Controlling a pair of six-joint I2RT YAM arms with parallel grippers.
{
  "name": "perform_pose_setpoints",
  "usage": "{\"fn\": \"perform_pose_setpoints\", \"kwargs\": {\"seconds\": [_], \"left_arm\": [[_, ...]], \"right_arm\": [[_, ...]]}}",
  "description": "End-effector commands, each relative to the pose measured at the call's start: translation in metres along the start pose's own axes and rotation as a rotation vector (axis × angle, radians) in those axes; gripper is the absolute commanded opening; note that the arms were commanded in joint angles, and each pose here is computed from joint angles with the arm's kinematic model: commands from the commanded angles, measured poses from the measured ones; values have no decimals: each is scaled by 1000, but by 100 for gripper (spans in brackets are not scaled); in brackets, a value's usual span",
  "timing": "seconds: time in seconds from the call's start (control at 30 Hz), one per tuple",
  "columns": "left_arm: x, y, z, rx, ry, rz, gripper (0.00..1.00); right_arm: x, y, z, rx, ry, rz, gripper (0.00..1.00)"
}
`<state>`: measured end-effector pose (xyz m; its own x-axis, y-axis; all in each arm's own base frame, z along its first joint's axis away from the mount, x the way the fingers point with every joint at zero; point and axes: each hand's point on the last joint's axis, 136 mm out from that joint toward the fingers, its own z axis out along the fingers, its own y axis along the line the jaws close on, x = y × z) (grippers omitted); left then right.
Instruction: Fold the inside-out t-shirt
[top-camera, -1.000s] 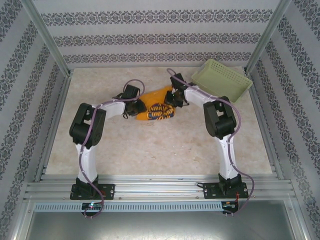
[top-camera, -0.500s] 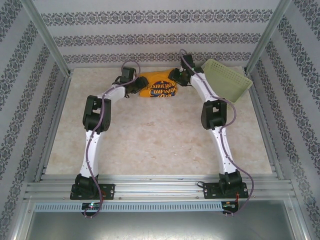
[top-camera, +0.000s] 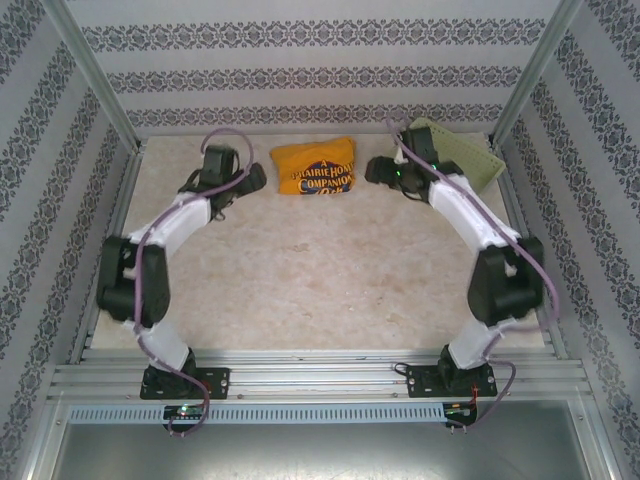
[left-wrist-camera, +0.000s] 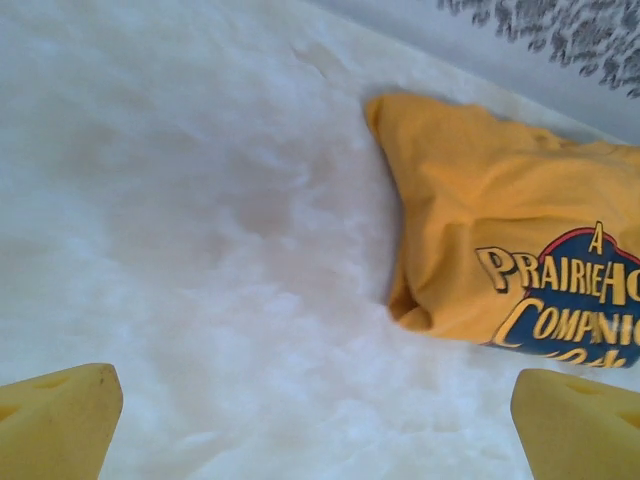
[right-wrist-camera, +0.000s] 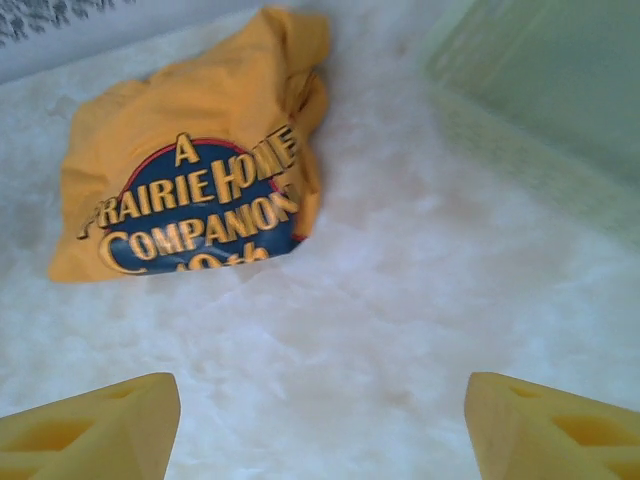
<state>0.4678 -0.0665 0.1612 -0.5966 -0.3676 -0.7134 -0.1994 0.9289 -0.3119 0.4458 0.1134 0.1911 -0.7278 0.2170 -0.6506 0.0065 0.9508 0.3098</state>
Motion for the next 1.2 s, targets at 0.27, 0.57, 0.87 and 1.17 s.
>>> {"fn": "perform_pose_setpoints", "kwargs": {"seconds": [0.27, 0.57, 0.87, 1.17], "left_arm": [[41, 100, -39, -265, -238, 337, 100], [53, 112, -32, -147, -402, 359, 100], [64, 114, -13, -91, -362, 360, 100], [59, 128, -17, -171, -397, 314, 100]], "right_arm": [[64, -117, -31, 280, -370, -290, 91], [62, -127, -8, 110, -443, -233, 94], [67, -135, 1, 172, -491, -243, 98], [67, -134, 3, 164, -483, -246, 98]]}}
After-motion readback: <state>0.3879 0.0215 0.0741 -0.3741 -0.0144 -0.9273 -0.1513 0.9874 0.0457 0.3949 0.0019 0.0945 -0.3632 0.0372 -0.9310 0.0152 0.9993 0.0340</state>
